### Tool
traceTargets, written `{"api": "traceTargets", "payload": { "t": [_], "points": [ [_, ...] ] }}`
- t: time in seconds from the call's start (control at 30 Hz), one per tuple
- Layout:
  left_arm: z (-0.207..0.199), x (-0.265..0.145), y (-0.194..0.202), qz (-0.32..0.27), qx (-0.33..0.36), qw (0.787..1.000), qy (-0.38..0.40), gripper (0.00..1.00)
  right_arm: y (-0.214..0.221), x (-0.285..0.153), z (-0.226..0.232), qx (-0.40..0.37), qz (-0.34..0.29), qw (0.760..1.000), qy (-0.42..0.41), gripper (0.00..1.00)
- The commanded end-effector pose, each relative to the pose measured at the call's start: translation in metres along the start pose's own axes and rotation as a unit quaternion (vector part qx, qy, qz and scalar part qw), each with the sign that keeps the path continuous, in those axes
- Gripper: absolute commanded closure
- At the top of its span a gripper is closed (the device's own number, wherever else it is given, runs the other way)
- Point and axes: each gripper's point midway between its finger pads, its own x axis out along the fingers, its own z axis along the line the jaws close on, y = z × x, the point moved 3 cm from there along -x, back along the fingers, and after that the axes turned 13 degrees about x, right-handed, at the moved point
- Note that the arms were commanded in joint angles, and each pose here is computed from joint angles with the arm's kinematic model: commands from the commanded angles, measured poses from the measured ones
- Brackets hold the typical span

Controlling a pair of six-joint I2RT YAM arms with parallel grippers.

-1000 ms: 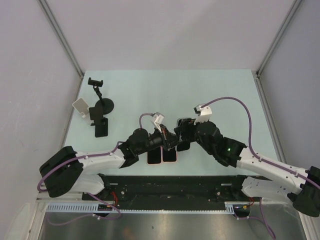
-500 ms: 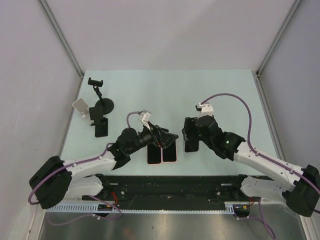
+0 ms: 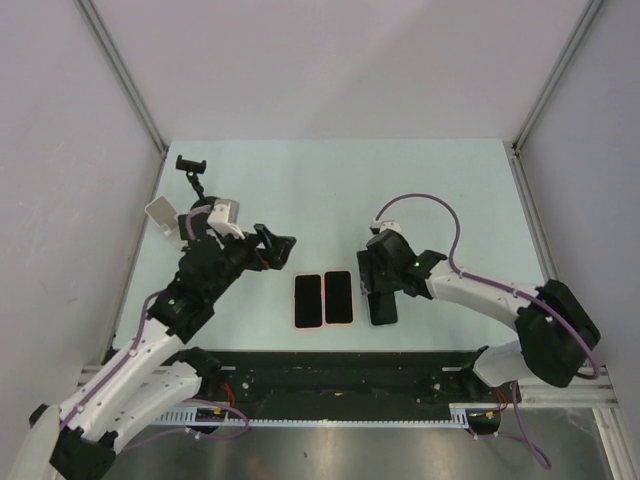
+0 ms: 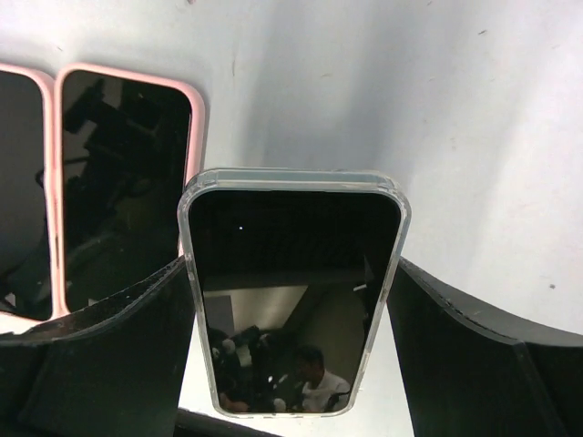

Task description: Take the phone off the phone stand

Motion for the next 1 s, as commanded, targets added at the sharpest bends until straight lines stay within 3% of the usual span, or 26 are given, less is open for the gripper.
{"api": "traceTargets", "payload": {
  "t": [0.0, 0.17, 0.37, 0.43, 0.67, 0.9, 0.97],
  "points": [
    [0.028, -0.040, -0.024, 0.012, 0.065, 0.994, -0.091, 0.00, -0.013, 0.012, 0.028, 0.017, 0.006, 0.999, -0.038, 0.95],
    [0.040, -0.080, -0.062, -0.033, 0.136, 0.980, -0.139, 0.00, -0.008, 0.029, 0.029, 0.024, 0.017, 0.999, -0.016, 0.92],
    [0.080, -0.098, -0.047, -0.051, 0.169, 0.952, -0.249, 0.00, -0.002, 0.043, 0.031, 0.027, 0.034, 0.999, 0.008, 0.81],
    [0.085, -0.090, -0.024, -0.037, 0.177, 0.953, -0.245, 0.00, -0.002, 0.046, 0.032, 0.027, 0.037, 0.999, 0.015, 0.77],
    [0.084, -0.093, -0.027, -0.054, 0.190, 0.952, -0.235, 0.00, 0.001, 0.058, 0.020, 0.035, 0.037, 0.997, 0.057, 0.70],
    [0.086, -0.091, -0.023, -0.045, 0.199, 0.951, -0.234, 0.00, 0.002, 0.057, 0.020, 0.042, 0.038, 0.996, 0.063, 0.53],
    [0.086, -0.091, -0.023, -0.045, 0.198, 0.950, -0.236, 0.00, 0.001, 0.054, 0.019, 0.042, 0.036, 0.996, 0.064, 0.53]
  ]
}}
